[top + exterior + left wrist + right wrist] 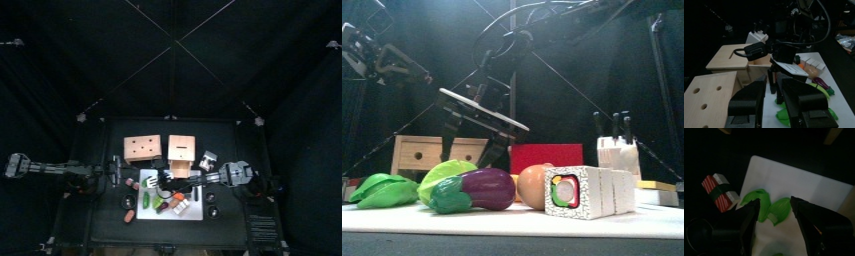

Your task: Grab corn husk

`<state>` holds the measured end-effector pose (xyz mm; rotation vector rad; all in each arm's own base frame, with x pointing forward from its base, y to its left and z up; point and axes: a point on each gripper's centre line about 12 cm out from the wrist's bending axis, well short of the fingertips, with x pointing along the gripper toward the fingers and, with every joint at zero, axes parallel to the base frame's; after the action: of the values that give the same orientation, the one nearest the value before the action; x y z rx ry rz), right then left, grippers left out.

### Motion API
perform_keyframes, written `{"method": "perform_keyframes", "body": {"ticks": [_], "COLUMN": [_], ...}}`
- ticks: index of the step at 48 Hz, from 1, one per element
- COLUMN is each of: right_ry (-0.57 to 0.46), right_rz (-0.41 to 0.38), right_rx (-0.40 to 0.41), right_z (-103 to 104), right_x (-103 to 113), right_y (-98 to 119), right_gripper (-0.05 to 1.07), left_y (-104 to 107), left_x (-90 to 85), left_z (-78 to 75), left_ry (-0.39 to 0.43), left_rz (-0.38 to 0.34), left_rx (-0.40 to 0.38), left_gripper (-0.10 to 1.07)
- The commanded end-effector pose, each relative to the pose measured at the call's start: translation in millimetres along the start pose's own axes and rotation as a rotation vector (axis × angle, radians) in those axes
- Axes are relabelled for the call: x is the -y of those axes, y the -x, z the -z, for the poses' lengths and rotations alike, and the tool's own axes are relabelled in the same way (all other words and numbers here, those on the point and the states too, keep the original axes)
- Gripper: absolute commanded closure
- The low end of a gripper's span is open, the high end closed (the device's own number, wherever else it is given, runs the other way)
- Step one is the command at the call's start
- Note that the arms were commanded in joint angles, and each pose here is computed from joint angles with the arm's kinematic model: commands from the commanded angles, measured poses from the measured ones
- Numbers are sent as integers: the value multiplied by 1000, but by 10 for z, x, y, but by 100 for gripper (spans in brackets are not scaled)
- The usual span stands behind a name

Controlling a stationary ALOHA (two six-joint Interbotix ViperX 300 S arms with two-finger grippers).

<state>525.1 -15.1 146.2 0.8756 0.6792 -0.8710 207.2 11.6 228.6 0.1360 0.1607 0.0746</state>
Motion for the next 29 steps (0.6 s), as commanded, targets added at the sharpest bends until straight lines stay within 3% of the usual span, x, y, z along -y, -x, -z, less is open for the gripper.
{"method": "perform_keyframes", "body": {"ticks": [1, 8, 16, 25, 29], "right_ry": [-1, 71, 230, 322, 336], "right_rz": [-74, -62, -66, -60, -48], "right_rx": [30, 29, -16, -129, -135], "right_z": [-226, -313, -339, -186, -182], "right_x": [-229, -327, -349, -289, -259], "right_y": [339, 493, 594, 490, 427], "right_gripper": [16, 16, 16, 16, 16], "left_y": [-14, -13, -13, 21, 55], "left_x": [-5, -4, -4, 11, 4], "left_z": [-65, -57, -57, 41, 47], "left_ry": [1, 2, 2, -5, -5], "left_rz": [-2, -1, -1, 7, 5], "left_rx": [18, 15, 15, -14, -12], "left_gripper": [30, 30, 30, 30, 30]}}
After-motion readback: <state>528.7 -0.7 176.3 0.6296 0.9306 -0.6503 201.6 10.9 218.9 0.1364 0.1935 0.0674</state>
